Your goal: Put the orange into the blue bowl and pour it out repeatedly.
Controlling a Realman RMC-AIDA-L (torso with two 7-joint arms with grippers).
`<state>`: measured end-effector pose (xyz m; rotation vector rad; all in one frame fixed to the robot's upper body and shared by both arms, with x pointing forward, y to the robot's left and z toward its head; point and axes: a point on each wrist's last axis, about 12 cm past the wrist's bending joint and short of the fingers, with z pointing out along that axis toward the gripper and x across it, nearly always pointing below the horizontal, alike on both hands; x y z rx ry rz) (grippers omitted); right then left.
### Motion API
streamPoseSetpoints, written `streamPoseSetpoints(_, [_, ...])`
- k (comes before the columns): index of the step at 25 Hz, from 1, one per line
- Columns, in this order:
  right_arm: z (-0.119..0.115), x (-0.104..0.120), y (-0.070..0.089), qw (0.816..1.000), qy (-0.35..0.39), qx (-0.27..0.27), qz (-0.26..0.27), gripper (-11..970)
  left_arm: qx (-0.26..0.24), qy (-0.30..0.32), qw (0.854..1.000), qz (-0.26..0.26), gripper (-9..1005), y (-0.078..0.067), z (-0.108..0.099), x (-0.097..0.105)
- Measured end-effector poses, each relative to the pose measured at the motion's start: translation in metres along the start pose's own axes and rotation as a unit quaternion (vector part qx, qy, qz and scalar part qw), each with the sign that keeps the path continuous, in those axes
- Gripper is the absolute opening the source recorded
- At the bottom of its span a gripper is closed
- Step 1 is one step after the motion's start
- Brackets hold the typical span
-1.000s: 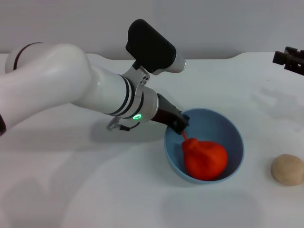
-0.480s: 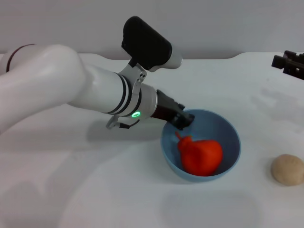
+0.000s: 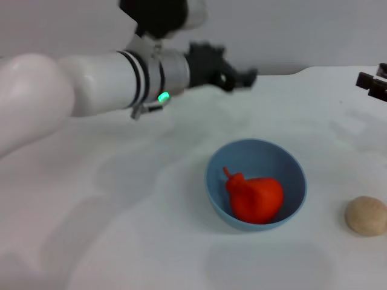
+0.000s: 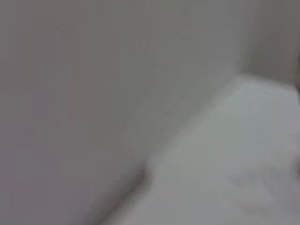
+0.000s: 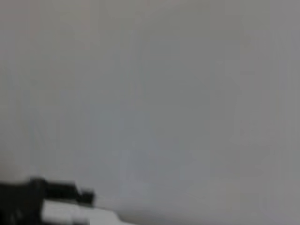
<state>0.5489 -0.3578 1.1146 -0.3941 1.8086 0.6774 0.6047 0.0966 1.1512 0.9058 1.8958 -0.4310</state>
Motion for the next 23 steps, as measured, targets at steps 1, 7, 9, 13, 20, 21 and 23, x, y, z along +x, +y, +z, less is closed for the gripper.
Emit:
streamPoseSetpoints(1, [0.000, 0.003, -0.002, 1.000, -0.005, 0.009, -0.003, 570, -0.023, -0.022, 0.999, -0.001, 713, 0.005, -0.002, 0.001])
streamPoseSetpoints(7, [-0.001, 0.028, -0.008, 0.992, -0.078, 0.074, -0.062, 672, -0.154, -0.130, 0.979, -0.013, 766, 0.021, -0.014, 0.026])
streamPoseSetpoints(9, [-0.005, 0.035, -0.010, 0.986, -0.105, 0.105, -0.080, 673, -0.193, -0.164, 0.967, -0.005, 784, 0.018, -0.019, 0.040])
streamPoseSetpoints(13, [-0.013, 0.055, -0.014, 0.968, -0.156, 0.184, -0.073, 674, -0.236, -0.202, 0.950, 0.006, 800, 0.007, -0.028, 0.064])
streamPoseSetpoints(20, [-0.026, 0.090, -0.008, 0.911, -0.217, 0.344, -0.072, 674, -0.255, -0.233, 0.939, 0.006, 795, -0.014, -0.035, 0.101])
streamPoseSetpoints(21, [-0.026, 0.093, -0.007, 0.908, -0.217, 0.352, -0.067, 674, -0.256, -0.232, 0.938, 0.007, 795, -0.016, -0.035, 0.106])
streamPoseSetpoints(23, [-0.025, 0.096, -0.005, 0.906, -0.218, 0.357, -0.061, 674, -0.259, -0.232, 0.938, 0.009, 794, -0.019, -0.036, 0.111])
